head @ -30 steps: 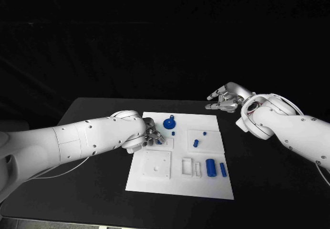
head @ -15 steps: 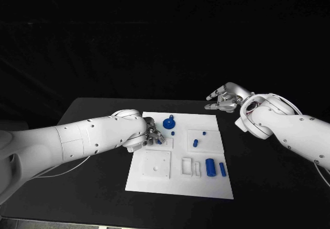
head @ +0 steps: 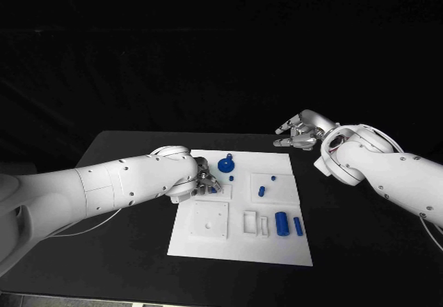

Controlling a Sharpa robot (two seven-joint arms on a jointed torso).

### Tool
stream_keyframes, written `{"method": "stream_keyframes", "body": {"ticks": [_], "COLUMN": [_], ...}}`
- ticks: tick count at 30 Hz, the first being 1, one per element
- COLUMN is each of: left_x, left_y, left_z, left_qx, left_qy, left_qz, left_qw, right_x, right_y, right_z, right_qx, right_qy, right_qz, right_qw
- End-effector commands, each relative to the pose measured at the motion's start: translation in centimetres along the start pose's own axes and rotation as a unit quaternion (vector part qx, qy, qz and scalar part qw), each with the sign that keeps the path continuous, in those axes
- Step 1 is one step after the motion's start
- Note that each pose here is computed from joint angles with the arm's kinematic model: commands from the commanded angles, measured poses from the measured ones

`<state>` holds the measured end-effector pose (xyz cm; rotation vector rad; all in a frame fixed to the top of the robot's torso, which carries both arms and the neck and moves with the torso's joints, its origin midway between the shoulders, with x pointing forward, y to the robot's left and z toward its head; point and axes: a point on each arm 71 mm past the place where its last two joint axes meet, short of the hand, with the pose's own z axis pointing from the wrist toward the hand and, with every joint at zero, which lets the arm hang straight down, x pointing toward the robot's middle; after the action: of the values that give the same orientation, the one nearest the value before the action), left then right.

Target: Assemble the parts on the task board

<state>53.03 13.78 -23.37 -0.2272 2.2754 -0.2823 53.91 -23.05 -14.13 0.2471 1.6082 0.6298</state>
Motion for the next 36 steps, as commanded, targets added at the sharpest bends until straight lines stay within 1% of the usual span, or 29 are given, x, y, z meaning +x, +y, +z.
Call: {"method": "stream_keyframes", "body": {"ticks": [1,7,13,25,36], "left_x": [0.64,0.64,0.49,-0.01,-0.23], "left_y": [0.16,0.01,0.05,0.88,1.25], "left_z": [0.14,0.16,0.20,0.15,-0.13], "left_qx": [-0.009,-0.007,-0.007,-0.010,-0.006], "left_qy": [0.020,0.018,0.010,-0.008,-0.015], "left_qz": [0.018,0.020,0.019,0.010,-0.002], "left_qw": [1.000,1.000,1.000,1.000,1.000], "right_x": [0.1,0.1,0.1,0.1,0.1], "right_y": [0.1,0.1,0.1,0.0,-0.3], "right_z": [0.0,0.0,0.0,0.0,0.1], "right_qx": [-0.002,-0.002,-0.002,-0.001,0.002], "right_qy": [0.006,0.007,0.006,0.004,0.002], "right_qz": [-0.002,-0.002,-0.002,-0.001,0.000], "right_qw": [1.000,1.000,1.000,1.000,1.000]}}
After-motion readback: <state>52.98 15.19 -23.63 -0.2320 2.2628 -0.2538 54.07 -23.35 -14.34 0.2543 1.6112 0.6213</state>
